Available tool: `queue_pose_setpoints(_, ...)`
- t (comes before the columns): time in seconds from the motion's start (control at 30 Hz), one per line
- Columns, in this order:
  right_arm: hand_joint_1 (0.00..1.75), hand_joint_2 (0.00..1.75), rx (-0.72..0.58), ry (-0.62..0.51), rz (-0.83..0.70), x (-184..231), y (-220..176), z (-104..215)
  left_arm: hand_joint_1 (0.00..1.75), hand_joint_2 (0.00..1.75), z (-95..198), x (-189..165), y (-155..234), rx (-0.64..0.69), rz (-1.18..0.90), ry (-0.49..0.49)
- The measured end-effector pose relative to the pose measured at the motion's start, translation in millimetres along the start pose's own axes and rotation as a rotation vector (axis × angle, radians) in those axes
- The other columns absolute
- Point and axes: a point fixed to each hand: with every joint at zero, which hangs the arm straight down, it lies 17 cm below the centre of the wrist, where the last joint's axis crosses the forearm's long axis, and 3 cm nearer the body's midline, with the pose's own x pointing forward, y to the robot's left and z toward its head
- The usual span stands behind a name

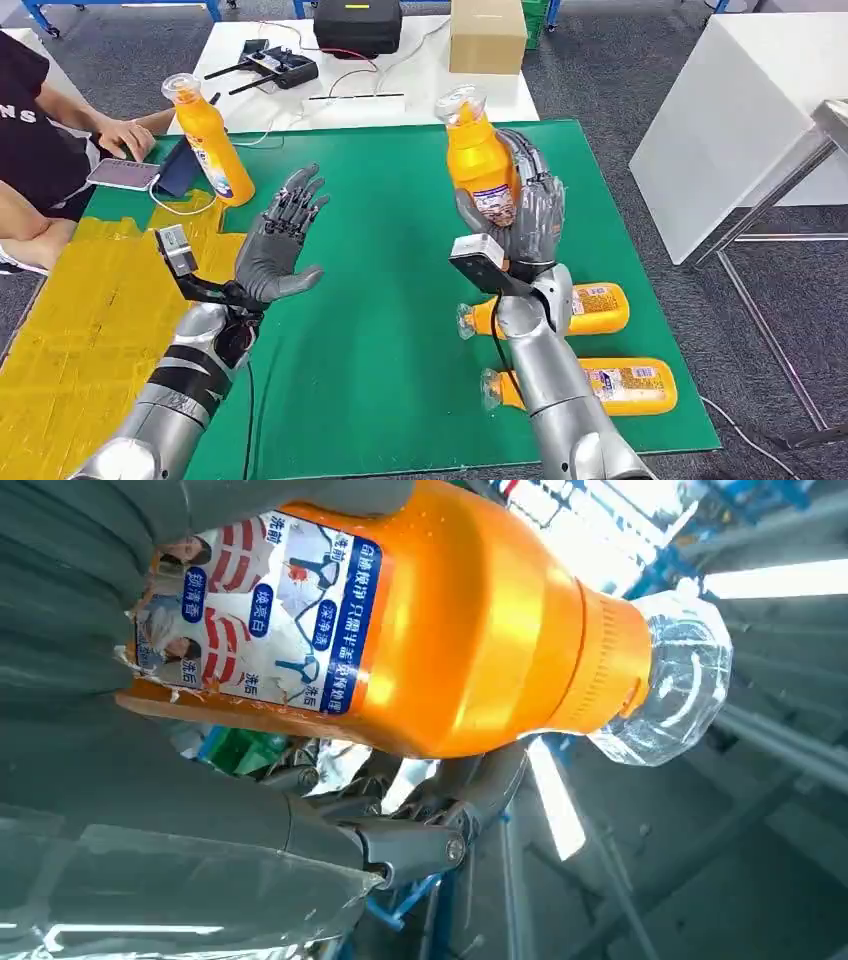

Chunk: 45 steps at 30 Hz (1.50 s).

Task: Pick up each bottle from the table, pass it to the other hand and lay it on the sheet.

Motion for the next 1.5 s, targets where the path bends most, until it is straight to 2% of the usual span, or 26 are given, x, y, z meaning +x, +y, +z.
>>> queue_pose_setpoints(0.27,1.75,1.75,0.054,0.008,-0.03,7,32,4,0.0,1.75,-11,12,-35,-0.108,0.092,-0.045)
queue_pose_setpoints(0.43,1.75,1.75,0.079,0.013,-0.048,12,46,8,0.0,1.75,-15,14,-45,-0.132,0.1,-0.051)
queue_pose_setpoints(0.67,1.75,1.75,0.127,-0.034,-0.1,48,77,13,0.0,1.75,-28,13,-55,-0.133,0.073,-0.042)
queue_pose_setpoints(1.03,1.75,1.75,0.149,-0.081,-0.148,89,99,14,0.0,1.75,-34,11,-52,-0.106,0.053,-0.04)
queue_pose_setpoints(1.27,1.75,1.75,0.21,-0.205,-0.178,149,123,28,0.0,1.75,-38,0,-50,-0.084,0.055,-0.017)
queue_pose_setpoints(1.5,1.75,1.75,0.235,-0.21,-0.192,160,131,34,0.0,1.75,-35,-6,-48,-0.077,0.063,-0.006)
